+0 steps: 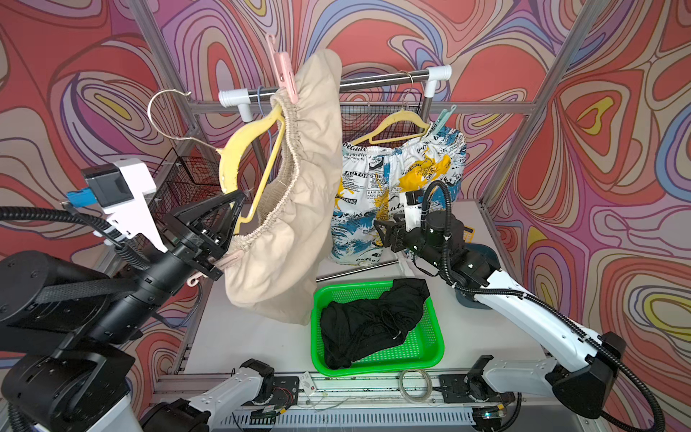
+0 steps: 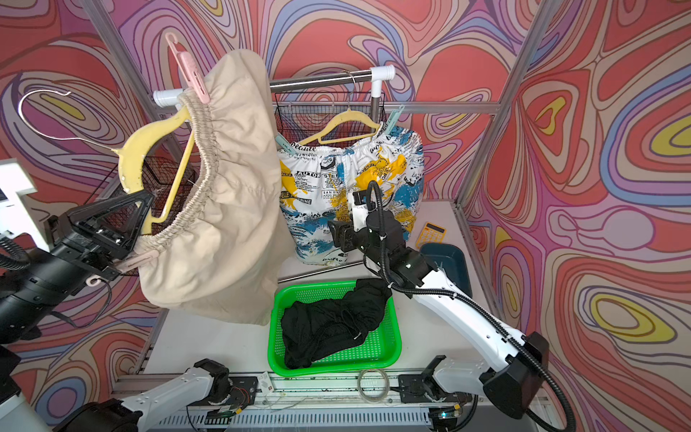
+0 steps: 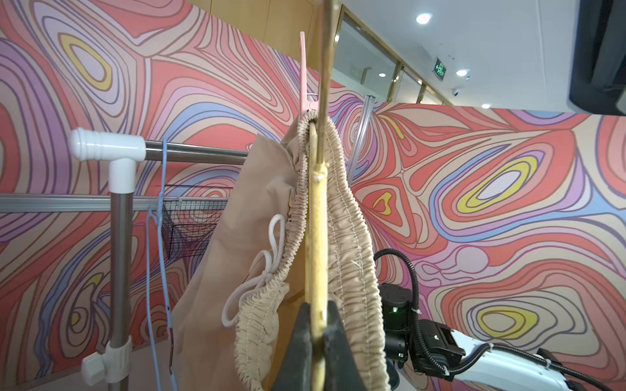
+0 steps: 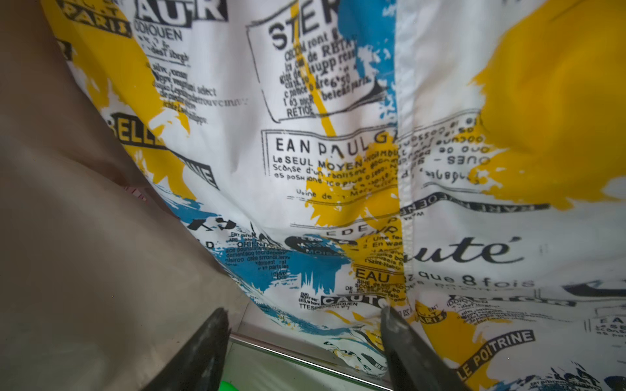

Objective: Remove the clothespins securing shorts to the hanger
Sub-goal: Pick up the hanger from the clothesline, then adjust the shorts on the hanger.

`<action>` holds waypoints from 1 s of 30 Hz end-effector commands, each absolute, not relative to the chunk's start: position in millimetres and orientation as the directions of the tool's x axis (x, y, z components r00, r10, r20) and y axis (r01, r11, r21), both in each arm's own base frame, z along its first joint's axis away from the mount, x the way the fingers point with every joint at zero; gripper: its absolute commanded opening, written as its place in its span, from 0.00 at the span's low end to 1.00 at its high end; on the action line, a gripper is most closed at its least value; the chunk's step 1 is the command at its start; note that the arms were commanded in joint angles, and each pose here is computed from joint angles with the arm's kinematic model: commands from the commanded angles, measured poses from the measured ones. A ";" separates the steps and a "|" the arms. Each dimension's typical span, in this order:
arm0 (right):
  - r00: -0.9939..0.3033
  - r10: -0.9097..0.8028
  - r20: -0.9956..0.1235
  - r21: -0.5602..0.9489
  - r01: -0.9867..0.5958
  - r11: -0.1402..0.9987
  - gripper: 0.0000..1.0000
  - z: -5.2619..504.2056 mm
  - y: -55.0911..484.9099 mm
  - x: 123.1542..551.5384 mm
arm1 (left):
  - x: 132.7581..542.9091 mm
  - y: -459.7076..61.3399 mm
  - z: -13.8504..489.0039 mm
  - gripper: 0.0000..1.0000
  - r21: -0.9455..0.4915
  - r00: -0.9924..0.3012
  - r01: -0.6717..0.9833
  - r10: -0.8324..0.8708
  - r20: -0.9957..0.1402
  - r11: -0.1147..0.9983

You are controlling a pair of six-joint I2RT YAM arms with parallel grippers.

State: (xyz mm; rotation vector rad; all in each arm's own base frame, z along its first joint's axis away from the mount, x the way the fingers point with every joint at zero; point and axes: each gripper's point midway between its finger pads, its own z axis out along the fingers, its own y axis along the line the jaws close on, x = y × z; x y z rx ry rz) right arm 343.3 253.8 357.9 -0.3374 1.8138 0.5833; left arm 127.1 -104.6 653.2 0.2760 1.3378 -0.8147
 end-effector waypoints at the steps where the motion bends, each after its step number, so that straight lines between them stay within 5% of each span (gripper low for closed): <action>1: -0.324 0.090 -0.942 0.245 -0.477 0.844 0.73 354.7 240.3 347.1 | 103.2 -115.9 698.0 0.00 -0.215 0.088 0.785 -0.449 -0.889 0.581; 23: -0.368 0.201 -0.908 0.311 -0.268 0.912 0.72 332.5 153.3 380.5 | 57.3 -131.7 676.3 0.00 -0.293 -0.101 0.895 -0.486 -0.868 0.337; 30: -0.399 0.213 -0.892 0.336 -0.272 0.902 0.72 318.5 160.2 391.0 | 10.6 -106.8 680.2 0.00 -0.242 -0.020 0.891 -0.501 -0.865 0.384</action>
